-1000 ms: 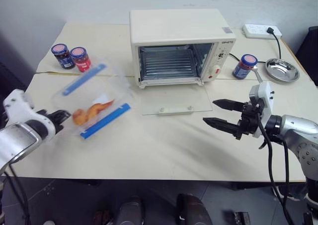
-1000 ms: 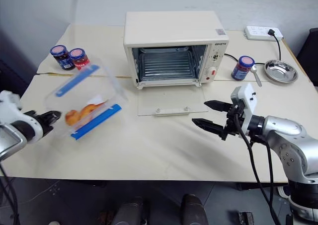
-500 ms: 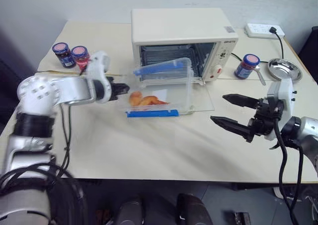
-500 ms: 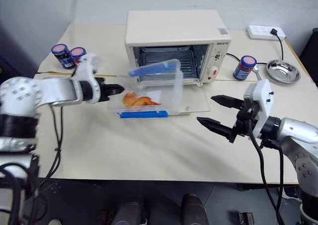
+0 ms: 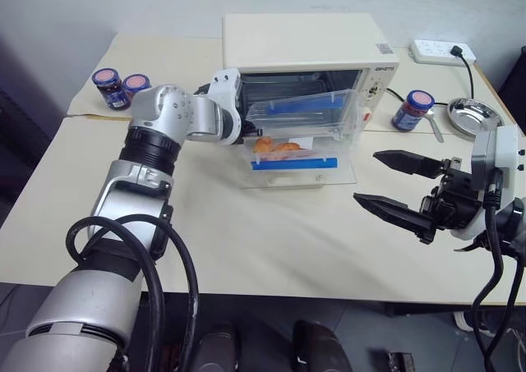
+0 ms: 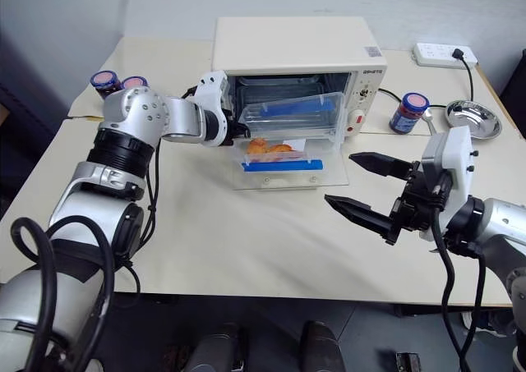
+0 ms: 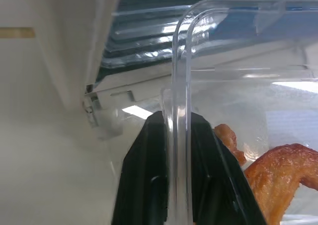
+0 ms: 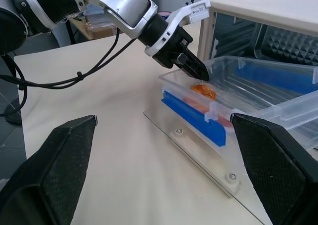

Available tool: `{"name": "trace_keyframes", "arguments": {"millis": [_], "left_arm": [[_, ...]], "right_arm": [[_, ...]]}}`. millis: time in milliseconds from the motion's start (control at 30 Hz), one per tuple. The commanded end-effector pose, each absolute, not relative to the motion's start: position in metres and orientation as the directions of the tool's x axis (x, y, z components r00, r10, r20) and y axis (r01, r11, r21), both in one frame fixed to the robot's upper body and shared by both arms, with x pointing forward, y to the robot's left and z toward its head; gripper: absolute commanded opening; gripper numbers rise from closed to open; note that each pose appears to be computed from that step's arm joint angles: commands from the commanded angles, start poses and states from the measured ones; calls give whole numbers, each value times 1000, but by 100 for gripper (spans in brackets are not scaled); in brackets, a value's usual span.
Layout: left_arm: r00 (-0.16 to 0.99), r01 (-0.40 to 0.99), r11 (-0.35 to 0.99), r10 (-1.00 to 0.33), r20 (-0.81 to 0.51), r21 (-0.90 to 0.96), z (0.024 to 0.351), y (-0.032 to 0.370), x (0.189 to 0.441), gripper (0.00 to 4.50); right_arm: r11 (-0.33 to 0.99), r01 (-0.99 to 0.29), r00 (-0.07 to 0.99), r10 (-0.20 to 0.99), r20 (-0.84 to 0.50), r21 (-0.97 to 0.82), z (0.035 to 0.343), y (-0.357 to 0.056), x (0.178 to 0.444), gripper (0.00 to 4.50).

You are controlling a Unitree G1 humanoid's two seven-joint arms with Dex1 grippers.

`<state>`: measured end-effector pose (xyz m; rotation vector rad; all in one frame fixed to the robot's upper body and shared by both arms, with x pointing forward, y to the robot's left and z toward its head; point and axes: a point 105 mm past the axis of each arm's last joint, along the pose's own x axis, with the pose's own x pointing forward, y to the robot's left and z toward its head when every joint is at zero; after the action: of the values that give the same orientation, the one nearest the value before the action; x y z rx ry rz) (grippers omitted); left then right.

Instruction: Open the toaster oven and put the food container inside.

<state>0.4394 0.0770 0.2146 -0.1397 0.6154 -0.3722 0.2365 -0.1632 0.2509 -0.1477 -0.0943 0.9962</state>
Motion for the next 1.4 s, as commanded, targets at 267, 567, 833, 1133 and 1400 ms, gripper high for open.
{"name": "trace_keyframes", "arguments": {"millis": [267, 567, 833, 1133, 1400], "left_arm": [[786, 430, 880, -475, -397, -201, 273, 73, 427, 273], [799, 538, 825, -565, -205, -176, 323, 109, 385, 273], [532, 823, 539, -842, -90, -182, 309, 120, 321, 162], [296, 939, 320, -938, -181, -123, 265, 110, 292, 0], [290, 940, 332, -898, -330, -79, 197, 74, 336, 0]], "right_arm": [[537, -822, 547, 837, 4, -190, 249, -161, 241, 450], [532, -827, 543, 839, -15, -182, 241, -159, 248, 450], [505, -845, 519, 853, -46, -177, 235, -157, 253, 450], [449, -881, 461, 885, -58, -151, 231, -151, 258, 221], [414, -890, 442, 886, -141, -191, 202, -130, 307, 92]]}}
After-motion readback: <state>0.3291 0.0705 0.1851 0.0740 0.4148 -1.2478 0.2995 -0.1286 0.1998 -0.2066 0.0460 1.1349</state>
